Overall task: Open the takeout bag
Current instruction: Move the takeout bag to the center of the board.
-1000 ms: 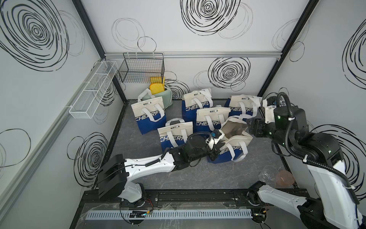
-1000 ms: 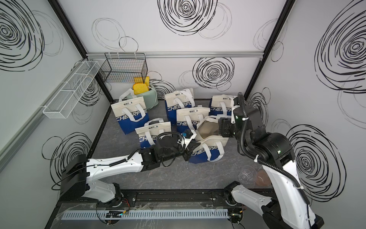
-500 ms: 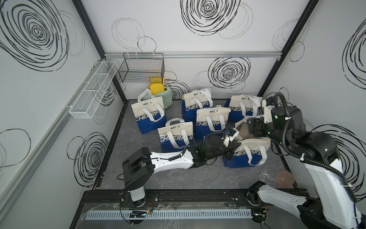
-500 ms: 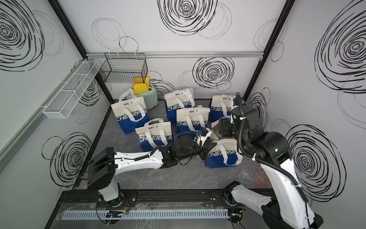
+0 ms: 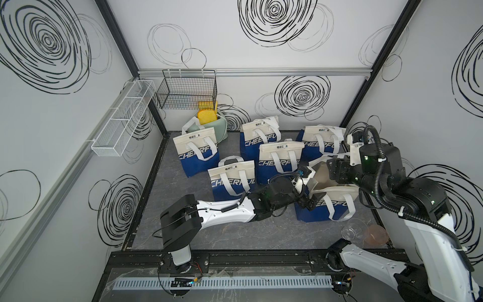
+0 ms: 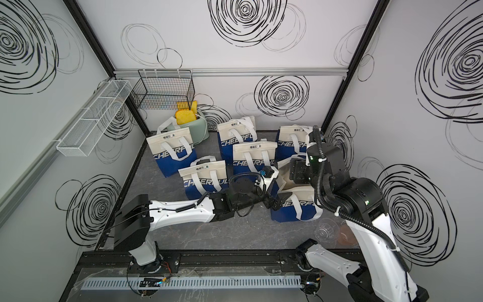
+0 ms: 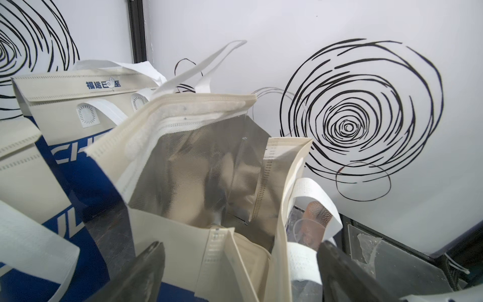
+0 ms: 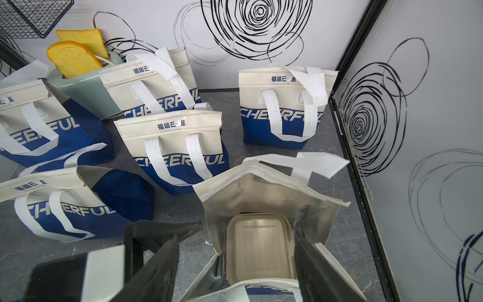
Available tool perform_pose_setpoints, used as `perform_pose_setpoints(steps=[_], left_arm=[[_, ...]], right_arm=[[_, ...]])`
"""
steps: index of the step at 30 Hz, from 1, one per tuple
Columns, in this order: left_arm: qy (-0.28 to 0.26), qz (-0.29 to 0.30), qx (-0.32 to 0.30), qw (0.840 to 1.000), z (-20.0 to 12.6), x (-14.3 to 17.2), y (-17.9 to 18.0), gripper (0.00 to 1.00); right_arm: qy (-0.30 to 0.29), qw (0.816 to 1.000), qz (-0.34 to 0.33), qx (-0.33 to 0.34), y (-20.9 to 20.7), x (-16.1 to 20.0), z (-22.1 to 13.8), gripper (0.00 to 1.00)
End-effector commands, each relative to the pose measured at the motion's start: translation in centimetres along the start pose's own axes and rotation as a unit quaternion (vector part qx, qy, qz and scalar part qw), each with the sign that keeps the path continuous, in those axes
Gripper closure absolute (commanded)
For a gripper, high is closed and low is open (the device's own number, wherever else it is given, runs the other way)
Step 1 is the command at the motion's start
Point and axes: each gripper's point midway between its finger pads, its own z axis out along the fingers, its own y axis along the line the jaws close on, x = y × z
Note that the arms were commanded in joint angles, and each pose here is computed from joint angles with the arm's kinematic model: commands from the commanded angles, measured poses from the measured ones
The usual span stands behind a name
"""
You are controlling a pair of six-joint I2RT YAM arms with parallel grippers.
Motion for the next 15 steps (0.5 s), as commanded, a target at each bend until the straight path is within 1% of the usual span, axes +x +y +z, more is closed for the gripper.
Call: perform_pose_setpoints(steps=[1,4,8,10,15], left_arm=[[-0.039,0.029,0.016,0.999,-2.5,-3.4,-1.1,0.06],[-0.027,0.046,0.023,0.998,-4.5,-2.9,-1.2,0.06],[-0.023,0.046,0.013,0.999,-8.0,-2.4,0.0,0.07],[-0.024,0.045,0.000,0.999,-9.9,-2.4,1.0,0.09],[-0.011,0.043,-0.062,0.997,-14.2,-1.9,5.7,0.14]], right_arm=[[-0.005,1.000,0.001,-0.004,0.1,-0.1,0.1,0.28],[-0.006,1.000,-0.002,-0.010,0.3,-0.1,0.3,0.28],[-0.017,0.999,-0.006,-0.026,1.0,-0.5,0.3,0.28],[-0.023,0.999,-0.011,-0.038,1.5,-0.8,0.4,0.28],[-0.045,0.996,-0.026,-0.074,3.1,-2.2,0.4,0.28]])
